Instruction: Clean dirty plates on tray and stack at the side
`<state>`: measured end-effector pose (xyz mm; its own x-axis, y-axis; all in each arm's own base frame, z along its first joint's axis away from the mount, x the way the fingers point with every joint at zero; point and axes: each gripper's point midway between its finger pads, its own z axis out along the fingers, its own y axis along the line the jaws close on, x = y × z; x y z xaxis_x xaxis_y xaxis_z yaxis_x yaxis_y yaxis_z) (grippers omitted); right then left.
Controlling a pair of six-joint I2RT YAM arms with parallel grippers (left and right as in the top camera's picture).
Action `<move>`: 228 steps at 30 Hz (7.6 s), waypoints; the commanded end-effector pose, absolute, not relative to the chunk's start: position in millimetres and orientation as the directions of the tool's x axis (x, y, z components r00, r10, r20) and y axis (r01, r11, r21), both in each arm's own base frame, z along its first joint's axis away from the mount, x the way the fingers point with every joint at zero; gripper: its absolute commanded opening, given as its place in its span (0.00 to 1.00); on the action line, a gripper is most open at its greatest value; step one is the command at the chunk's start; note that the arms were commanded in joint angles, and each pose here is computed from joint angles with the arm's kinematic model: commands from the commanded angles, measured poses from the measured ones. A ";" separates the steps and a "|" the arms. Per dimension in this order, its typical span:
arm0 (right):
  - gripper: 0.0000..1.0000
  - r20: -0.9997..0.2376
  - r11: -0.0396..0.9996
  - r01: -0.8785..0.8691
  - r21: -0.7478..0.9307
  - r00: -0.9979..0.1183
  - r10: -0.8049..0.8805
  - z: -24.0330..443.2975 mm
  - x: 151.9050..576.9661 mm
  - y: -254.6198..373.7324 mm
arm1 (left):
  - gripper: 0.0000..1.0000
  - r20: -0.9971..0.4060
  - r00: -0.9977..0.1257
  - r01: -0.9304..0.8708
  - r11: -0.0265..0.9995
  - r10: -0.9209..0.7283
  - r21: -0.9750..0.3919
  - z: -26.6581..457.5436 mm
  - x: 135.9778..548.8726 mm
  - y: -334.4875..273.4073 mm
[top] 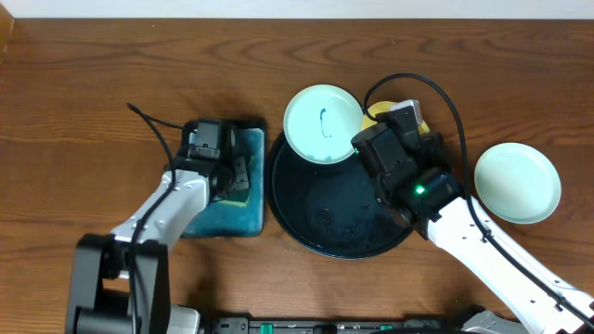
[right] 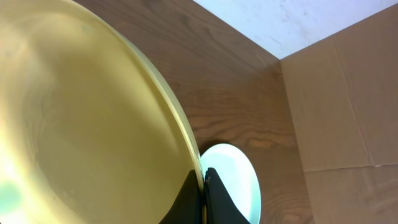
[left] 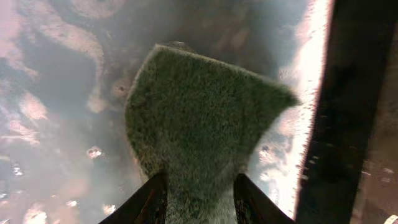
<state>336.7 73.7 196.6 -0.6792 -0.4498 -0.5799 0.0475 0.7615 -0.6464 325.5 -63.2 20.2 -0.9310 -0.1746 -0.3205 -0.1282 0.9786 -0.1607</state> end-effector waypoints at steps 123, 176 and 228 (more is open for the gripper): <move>0.01 -0.680 0.681 0.281 -0.676 -0.594 -0.430 252.9 341.4 54.7 | 0.08 -0.534 -0.821 0.252 0.712 -0.201 -0.655 139.3 327.0 -58.4; 0.01 -0.676 0.679 0.279 -0.679 -0.597 -0.431 252.5 341.0 54.5 | 0.08 -0.545 -0.817 0.268 0.712 -0.188 -0.649 139.6 326.6 -59.1; 0.01 -0.764 0.793 0.337 -0.508 -0.602 -0.233 233.7 348.9 34.9 | 0.08 -0.534 -0.829 0.275 0.712 -0.164 -0.646 135.6 319.9 -60.9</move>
